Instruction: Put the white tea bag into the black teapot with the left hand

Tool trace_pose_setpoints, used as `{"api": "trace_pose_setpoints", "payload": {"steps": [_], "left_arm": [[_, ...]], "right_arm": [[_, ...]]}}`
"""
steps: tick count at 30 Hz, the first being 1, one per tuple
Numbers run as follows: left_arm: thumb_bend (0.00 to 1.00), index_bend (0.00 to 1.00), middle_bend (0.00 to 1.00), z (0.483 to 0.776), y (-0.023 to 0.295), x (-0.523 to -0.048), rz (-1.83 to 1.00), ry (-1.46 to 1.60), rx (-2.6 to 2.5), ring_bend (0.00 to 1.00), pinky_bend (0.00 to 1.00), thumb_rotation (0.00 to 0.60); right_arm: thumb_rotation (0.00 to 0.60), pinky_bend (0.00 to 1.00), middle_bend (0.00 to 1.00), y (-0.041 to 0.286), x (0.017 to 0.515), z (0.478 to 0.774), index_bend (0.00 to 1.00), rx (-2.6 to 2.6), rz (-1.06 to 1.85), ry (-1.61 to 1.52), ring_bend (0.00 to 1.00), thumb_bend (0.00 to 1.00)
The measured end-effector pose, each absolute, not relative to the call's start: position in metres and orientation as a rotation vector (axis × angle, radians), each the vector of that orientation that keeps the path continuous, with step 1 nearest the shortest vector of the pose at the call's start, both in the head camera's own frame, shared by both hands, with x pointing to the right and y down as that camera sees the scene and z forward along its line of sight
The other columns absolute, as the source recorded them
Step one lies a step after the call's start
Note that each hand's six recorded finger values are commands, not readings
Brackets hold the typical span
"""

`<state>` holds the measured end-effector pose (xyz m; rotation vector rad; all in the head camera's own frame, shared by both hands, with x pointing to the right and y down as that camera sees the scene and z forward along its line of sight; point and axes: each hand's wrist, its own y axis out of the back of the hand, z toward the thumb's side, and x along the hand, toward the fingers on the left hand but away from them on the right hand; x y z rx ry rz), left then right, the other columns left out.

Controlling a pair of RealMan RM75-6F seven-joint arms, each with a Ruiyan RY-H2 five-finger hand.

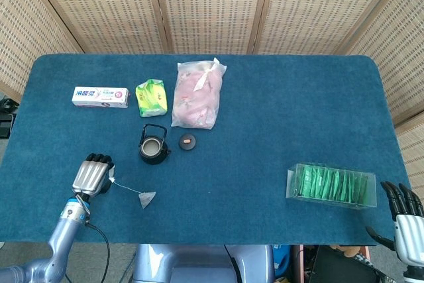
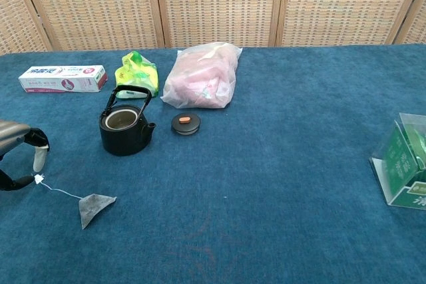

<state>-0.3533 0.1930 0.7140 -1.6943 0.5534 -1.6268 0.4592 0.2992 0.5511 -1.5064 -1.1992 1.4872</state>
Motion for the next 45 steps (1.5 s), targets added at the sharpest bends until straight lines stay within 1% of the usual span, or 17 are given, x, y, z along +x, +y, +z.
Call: {"api": "trace_pose_setpoints", "payload": {"steps": [5,9,12,30,40,45], "left_arm": [[0.38,0.54,0.25,0.715,0.194,-0.354,-1.635,0.546,-1.686,0.18,0.13,0.600],[0.38,0.54,0.19,0.714,0.194,-0.354,-1.633,0.550,-1.681,0.12,0.05,0.600],[0.38,0.54,0.15,0.714,0.195,-0.353,-1.630,0.553,-1.681,0.08,0.02,0.600],[0.38,0.55,0.14,0.721,0.196,-0.349,-1.647,0.526,-1.685,0.07,0.01,0.600],[0.38,0.61,0.14,0.725,0.198,-0.350,-1.672,0.514,-1.677,0.07,0.01,0.600],[0.38,0.61,0.14,0.726,0.197,-0.350,-1.678,0.517,-1.675,0.07,0.01,0.600]], "right_arm": [[0.600,0.16,0.21,0.300,0.460,0.550,0.12,-1.504,1.487,-1.201,0.08,0.01],[0.600,0.16,0.21,0.300,0.460,0.550,0.12,-1.503,1.488,-1.203,0.08,0.01],[0.600,0.16,0.21,0.300,0.460,0.550,0.12,-1.503,1.488,-1.203,0.08,0.01],[0.600,0.16,0.21,0.302,0.463,0.549,0.12,-1.494,1.494,-1.213,0.08,0.01],[0.600,0.16,0.21,0.303,0.464,0.548,0.12,-1.490,1.498,-1.218,0.08,0.01],[0.600,0.16,0.21,0.303,0.464,0.548,0.12,-1.491,1.499,-1.219,0.08,0.01]]}}
